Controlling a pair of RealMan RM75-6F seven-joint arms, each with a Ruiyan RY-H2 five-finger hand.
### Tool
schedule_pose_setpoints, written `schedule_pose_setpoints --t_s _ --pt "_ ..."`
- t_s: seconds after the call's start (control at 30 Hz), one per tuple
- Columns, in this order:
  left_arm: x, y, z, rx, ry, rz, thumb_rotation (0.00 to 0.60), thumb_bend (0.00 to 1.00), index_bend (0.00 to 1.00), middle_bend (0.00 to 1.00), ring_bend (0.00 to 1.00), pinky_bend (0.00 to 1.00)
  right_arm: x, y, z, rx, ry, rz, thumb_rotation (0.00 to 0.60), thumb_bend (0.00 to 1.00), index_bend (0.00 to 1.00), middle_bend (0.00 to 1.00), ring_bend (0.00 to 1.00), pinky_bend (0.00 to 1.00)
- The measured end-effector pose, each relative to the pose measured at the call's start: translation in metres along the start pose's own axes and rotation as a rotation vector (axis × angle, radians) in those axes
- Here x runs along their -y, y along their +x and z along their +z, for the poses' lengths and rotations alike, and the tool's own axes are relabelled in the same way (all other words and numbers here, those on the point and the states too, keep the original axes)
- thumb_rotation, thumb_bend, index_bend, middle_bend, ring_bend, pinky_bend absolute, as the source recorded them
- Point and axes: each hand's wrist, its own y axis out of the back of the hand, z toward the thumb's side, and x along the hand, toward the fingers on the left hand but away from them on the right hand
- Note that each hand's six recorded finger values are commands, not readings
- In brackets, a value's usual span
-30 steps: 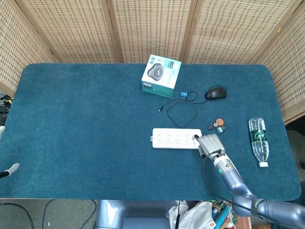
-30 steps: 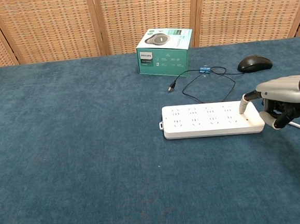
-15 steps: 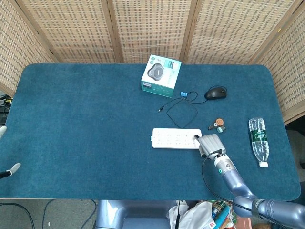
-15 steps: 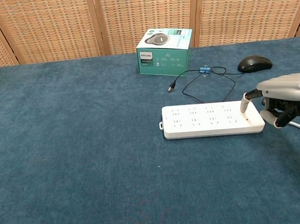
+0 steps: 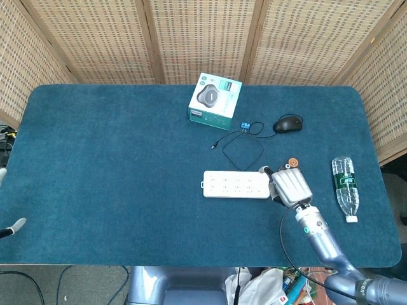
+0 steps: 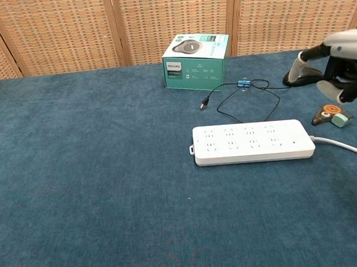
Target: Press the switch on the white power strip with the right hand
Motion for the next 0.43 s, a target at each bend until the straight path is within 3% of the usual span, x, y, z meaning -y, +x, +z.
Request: schedule_pose_setpoints --t_s 0.03,0.1,0.13,0.23,0.43 --pt "0.000 0.000 0.000 0.001 -0.001 0.000 0.600 0.00 0.00 0.00 0.00 0.00 -0.005 0.006 -0.003 0.000 -0.013 -0.034 0.600 0.05 0.21 0.42 0.44 0.56" --pt "0.000 -0.002 0.000 0.004 -0.002 -0.001 0.600 0.00 0.00 0.00 0.00 0.00 -0.013 0.017 -0.011 0.002 -0.037 -0.090 0.600 0.00 0.10 0.15 0.13 0.29" --pt "-0.001 -0.002 0.000 0.005 -0.003 0.000 0.600 0.00 0.00 0.00 0.00 0.00 -0.016 0.028 -0.020 0.012 -0.054 -0.126 0.600 0.00 0.05 0.06 0.03 0.16" --pt "-0.002 -0.006 0.000 0.014 -0.006 0.003 0.600 0.00 0.00 0.00 0.00 0.00 -0.016 0.067 -0.049 0.064 -0.085 -0.195 0.600 0.00 0.00 0.00 0.00 0.00" --pt "0.000 -0.010 0.002 0.030 -0.001 0.000 0.600 0.00 0.00 0.00 0.00 0.00 -0.009 0.135 -0.085 0.146 -0.034 -0.276 0.600 0.00 0.00 0.00 0.00 0.00"
